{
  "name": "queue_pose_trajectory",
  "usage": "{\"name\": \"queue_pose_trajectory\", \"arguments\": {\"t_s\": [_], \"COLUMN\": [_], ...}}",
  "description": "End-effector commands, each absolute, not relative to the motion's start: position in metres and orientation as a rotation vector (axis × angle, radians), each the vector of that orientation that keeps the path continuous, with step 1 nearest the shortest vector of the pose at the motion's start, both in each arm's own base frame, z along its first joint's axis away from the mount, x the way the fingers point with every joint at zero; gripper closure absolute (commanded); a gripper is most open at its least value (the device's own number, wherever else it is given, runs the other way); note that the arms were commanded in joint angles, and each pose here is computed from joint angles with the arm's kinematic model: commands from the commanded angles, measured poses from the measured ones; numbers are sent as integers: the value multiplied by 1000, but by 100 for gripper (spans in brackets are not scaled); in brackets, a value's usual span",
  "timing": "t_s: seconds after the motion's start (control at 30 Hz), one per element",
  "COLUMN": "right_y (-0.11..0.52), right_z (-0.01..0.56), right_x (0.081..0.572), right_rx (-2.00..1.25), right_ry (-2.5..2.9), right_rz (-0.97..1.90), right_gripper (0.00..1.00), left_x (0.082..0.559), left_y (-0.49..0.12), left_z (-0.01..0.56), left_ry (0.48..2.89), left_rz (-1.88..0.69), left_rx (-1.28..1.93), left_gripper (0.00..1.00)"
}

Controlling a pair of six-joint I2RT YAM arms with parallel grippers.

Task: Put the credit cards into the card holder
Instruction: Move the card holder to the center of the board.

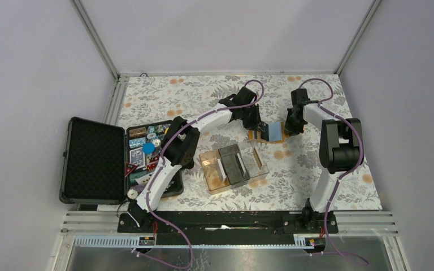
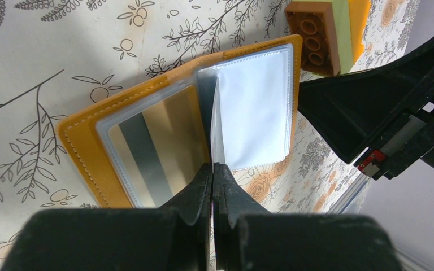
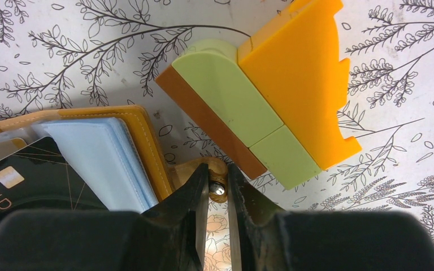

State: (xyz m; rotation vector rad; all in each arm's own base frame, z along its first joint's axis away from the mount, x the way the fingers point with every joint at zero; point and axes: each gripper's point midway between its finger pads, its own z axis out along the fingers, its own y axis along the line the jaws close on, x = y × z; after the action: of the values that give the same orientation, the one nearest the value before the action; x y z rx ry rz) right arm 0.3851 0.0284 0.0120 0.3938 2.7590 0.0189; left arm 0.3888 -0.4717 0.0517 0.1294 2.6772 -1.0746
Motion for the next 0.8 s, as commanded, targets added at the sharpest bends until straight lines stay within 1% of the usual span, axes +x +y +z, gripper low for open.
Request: {"name": "queue_pose_trajectory", "arguments": {"t_s": [0.0,0.17,0.77], "right_y": [31,30,30], "right_z": [20,20,18], "right_x": [388,387,387], "right_rx": [380,382,382], "right_ry": [2741,2739,2745], "right_rz": [55,48,42], "right_gripper": [100,100,100], "left_x": [397,400,401], "left_y": [-474,-464,-453], "left_z": [58,57,59], "left_ry": [2631,2631,2637], "left_rz": [-1074,-1010,-954], "left_rx": [147,151,162], "left_gripper": [100,100,100]}}
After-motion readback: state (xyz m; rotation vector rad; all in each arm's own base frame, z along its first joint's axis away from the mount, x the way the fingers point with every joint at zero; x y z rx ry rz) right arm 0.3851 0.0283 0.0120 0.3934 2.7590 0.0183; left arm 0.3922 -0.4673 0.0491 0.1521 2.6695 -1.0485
